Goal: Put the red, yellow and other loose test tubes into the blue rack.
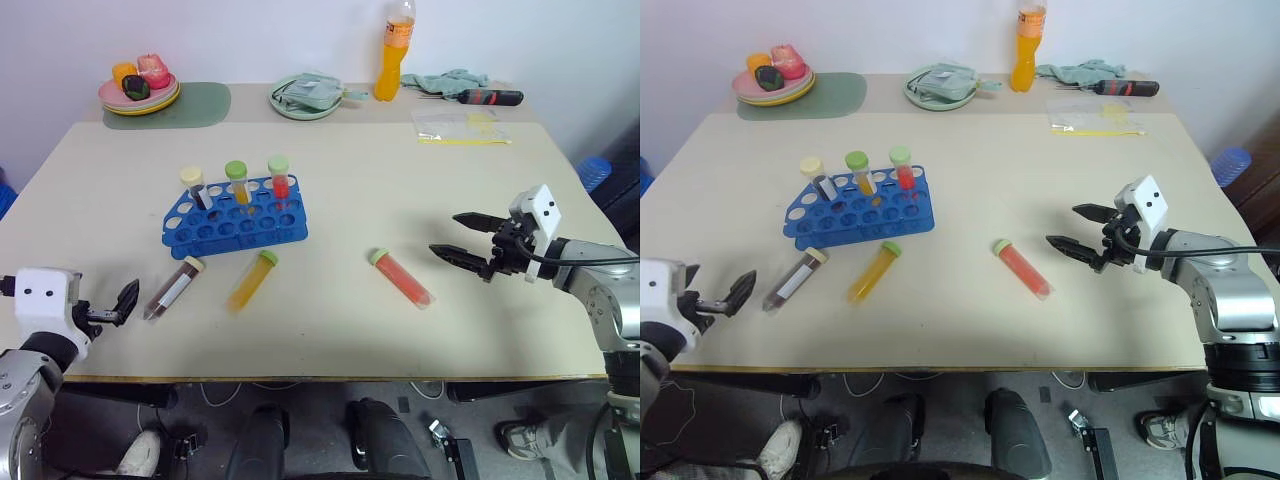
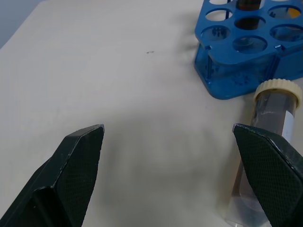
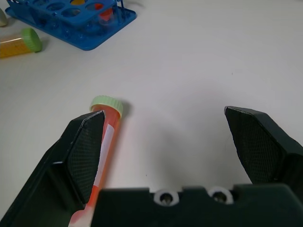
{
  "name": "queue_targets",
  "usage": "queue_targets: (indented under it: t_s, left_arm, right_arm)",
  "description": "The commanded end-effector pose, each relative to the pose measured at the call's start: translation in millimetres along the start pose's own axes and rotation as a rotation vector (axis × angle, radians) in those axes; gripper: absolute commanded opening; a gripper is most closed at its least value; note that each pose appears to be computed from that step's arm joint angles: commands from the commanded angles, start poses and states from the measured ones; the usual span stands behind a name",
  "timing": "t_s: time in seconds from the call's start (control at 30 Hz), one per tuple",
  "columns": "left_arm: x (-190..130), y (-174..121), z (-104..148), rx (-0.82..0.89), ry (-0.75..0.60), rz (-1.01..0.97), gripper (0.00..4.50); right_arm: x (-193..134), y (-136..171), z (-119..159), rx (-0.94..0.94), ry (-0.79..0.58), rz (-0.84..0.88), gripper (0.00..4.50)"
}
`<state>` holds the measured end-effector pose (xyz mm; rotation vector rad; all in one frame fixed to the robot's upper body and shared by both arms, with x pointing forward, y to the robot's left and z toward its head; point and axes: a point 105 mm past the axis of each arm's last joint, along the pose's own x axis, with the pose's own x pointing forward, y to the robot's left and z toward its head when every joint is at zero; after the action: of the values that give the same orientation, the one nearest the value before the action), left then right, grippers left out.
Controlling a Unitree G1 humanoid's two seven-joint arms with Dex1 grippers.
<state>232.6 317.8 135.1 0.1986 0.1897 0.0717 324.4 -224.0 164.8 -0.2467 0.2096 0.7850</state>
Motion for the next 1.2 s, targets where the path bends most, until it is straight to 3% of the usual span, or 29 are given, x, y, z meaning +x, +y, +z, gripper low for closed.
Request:
queue_targets:
  t_s: [0.03,0.23,0.37,0.63,0.73,1.2]
  left_arm:
    - [-4,1,10,0.019,-0.043,0.021,4.48]
    - [-4,-3,17,0.017,-0.079,0.01,4.48]
    - [-2,-27,33,0.004,-0.147,-0.117,4.48]
    - [7,-111,45,0.086,-0.203,-0.526,4.48]
    - [14,-138,51,0.079,-0.239,-0.642,4.48]
    - [11,-189,58,0.044,-0.298,-0.8,4.48]
  right_arm:
    - [1,2,14,-0.044,-0.018,0.0,4.5]
    - [12,9,18,-0.04,-0.008,0.003,4.5]
    - [22,18,29,-0.017,-0.01,-0.006,4.5]
    - [28,61,39,-0.032,0.232,0.084,4.5]
    - [34,66,36,0.054,0.385,0.011,4.5]
    - [73,55,22,0.196,0.682,-0.107,4.5]
